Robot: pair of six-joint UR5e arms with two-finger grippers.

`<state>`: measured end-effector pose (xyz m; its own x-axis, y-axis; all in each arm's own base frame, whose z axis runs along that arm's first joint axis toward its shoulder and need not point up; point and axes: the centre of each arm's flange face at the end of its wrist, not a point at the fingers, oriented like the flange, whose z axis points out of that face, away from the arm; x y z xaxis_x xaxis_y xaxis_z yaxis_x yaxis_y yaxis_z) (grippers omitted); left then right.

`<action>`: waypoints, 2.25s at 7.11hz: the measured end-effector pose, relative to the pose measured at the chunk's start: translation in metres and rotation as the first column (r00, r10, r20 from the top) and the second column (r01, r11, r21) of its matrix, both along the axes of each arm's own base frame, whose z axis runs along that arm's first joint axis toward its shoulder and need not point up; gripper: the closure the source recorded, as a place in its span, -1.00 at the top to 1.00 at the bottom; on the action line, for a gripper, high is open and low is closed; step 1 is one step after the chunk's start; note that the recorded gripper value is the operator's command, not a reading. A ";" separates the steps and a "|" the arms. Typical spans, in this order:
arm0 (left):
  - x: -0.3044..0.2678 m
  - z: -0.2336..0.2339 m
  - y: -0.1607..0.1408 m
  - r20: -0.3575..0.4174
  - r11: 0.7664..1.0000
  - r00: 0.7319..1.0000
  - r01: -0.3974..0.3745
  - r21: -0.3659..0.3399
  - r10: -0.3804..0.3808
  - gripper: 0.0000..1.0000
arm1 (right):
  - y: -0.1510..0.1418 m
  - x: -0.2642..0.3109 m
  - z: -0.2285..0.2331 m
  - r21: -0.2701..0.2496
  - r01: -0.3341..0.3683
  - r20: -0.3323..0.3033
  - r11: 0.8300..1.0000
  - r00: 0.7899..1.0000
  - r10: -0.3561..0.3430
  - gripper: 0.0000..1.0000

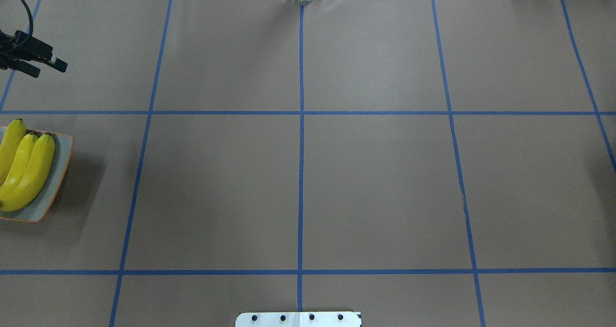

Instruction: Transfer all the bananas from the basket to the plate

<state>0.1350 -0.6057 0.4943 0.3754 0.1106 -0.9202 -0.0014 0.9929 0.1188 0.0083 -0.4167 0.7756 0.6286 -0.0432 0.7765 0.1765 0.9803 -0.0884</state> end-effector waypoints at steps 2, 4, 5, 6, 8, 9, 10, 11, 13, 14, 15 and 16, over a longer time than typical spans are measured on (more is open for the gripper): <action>0.002 0.001 0.000 0.001 1.000 1.000 -0.004 -0.001 0.004 1.00 | -0.003 0.000 0.000 0.003 0.001 -0.005 1.000 1.000 -0.001 0.46; 0.003 0.002 0.000 0.001 1.000 1.000 -0.005 -0.002 0.005 1.00 | -0.002 0.000 0.003 -0.001 0.002 -0.008 1.000 1.000 -0.002 0.41; 0.003 0.001 0.000 0.001 1.000 1.000 -0.005 -0.001 0.005 1.00 | -0.002 0.000 0.005 -0.006 0.003 -0.009 1.000 1.000 -0.003 0.40; 0.003 0.001 0.001 0.001 1.000 1.000 -0.005 -0.001 0.005 1.00 | -0.001 -0.001 0.007 -0.012 0.004 -0.009 1.000 1.000 -0.004 0.40; 0.003 0.000 0.001 0.000 1.000 1.000 -0.005 0.001 0.005 1.00 | -0.002 -0.004 0.013 -0.024 0.011 -0.010 1.000 1.000 -0.011 0.41; 0.003 -0.001 0.001 -0.001 1.000 1.000 -0.005 0.002 0.005 1.00 | -0.004 -0.005 0.013 -0.023 0.013 -0.010 1.000 1.000 -0.014 0.41; 0.003 -0.001 0.001 -0.001 1.000 1.000 -0.005 0.003 0.005 1.00 | -0.006 -0.007 0.012 -0.021 0.017 -0.010 1.000 1.000 -0.017 0.41; 0.003 -0.002 0.001 -0.001 1.000 1.000 -0.005 0.004 0.005 1.00 | -0.008 -0.009 0.013 -0.022 0.021 -0.010 1.000 1.000 -0.021 0.41; 0.003 -0.003 0.001 -0.002 1.000 1.000 -0.005 0.005 0.005 1.00 | -0.014 -0.013 0.015 -0.025 0.027 -0.010 0.999 1.000 -0.027 0.41; 0.003 -0.003 0.001 -0.002 1.000 1.000 -0.004 0.005 0.005 1.00 | -0.017 -0.014 0.016 -0.027 0.030 -0.011 0.999 0.999 -0.030 0.40; 0.003 -0.003 0.001 -0.002 1.000 1.000 -0.004 0.005 0.004 1.00 | -0.020 -0.016 0.017 -0.029 0.032 -0.012 0.999 0.999 -0.032 0.37; 0.003 -0.004 0.001 -0.002 1.000 1.000 -0.004 0.005 0.004 1.00 | -0.022 -0.017 0.019 -0.032 0.034 -0.012 0.999 0.999 -0.034 0.35</action>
<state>0.1379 -0.6045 0.4907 0.3729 0.1171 -0.9205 -0.0055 0.9923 0.1240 -0.0083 -0.4388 0.7941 0.6368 -0.0398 0.7700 0.2081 0.9705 -0.1220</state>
